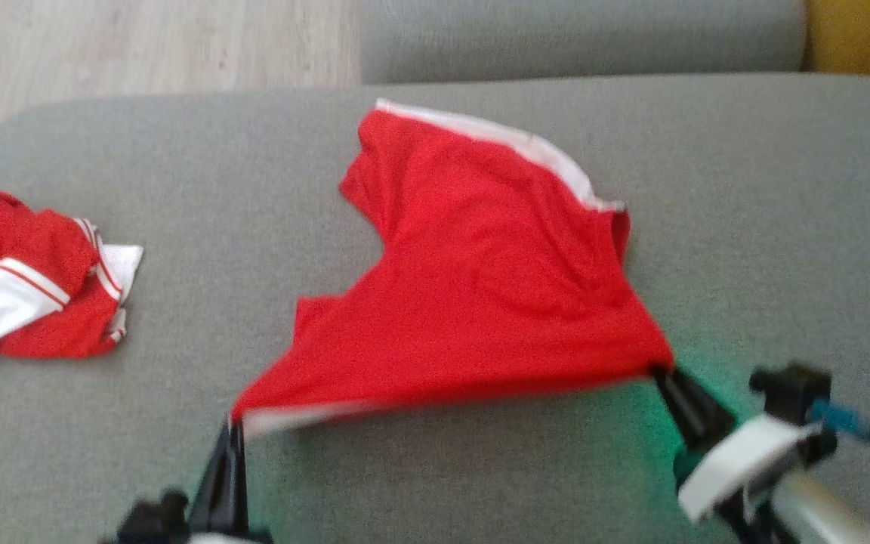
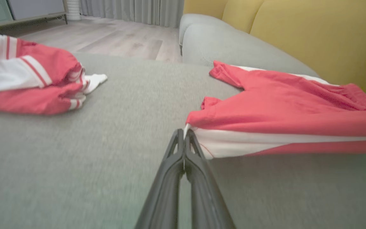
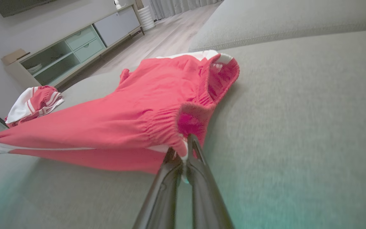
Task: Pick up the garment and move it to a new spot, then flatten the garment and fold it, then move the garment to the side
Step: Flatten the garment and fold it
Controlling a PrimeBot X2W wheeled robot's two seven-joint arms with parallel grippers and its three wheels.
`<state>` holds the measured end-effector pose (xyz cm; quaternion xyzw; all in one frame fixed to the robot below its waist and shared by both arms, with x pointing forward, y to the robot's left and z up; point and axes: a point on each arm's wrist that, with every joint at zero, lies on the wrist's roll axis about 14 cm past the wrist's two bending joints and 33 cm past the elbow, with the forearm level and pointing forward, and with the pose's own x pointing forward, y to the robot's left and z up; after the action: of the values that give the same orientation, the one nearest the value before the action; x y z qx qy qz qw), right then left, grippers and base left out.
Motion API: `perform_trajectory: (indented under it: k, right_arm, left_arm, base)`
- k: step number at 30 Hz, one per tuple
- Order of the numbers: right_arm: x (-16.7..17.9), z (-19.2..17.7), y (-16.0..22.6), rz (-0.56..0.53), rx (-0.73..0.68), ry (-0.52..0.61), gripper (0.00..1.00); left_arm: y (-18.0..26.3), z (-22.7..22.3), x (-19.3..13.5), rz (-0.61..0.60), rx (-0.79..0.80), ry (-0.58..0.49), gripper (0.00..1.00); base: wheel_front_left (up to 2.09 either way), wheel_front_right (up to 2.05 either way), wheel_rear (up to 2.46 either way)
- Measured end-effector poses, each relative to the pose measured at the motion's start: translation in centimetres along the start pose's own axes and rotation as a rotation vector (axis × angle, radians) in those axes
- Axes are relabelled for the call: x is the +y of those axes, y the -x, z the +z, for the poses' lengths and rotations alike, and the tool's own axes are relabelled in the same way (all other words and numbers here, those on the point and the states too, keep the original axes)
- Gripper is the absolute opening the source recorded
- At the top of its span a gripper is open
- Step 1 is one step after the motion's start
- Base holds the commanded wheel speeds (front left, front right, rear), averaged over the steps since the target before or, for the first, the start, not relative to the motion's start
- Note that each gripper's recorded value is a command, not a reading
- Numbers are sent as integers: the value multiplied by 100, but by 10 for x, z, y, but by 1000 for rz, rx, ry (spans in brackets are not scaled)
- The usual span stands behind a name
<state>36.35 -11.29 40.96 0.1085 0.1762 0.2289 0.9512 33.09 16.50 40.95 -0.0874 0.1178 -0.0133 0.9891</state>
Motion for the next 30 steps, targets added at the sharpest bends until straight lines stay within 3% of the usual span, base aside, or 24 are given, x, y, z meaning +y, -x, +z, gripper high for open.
perform_trajectory:
  k: [6, 12, 20, 23, 30]
  right_arm:
    - [17, -31, 34, 13, 55, -44, 0]
    - [30, -32, 42, 39, 44, -117, 0]
    - [21, 30, -8, 47, -98, -319, 0]
    - [16, 46, -28, 49, -122, -411, 0]
    - [-10, 51, -58, -5, -141, -560, 0]
  left_arm:
    - [41, -28, 0, -9, 66, -17, 0]
    - [36, -3, 3, -10, -12, -31, 0]
    - [-68, 82, -39, -221, -192, -231, 0]
    - [-109, 91, -60, -323, -163, -316, 0]
    - [-186, 100, -94, -450, -87, -375, 0]
  base:
    - [0, 0, 0]
    - [0, 0, 0]
    - [0, 0, 0]
    - [0, 0, 0]
    - [0, 0, 0]
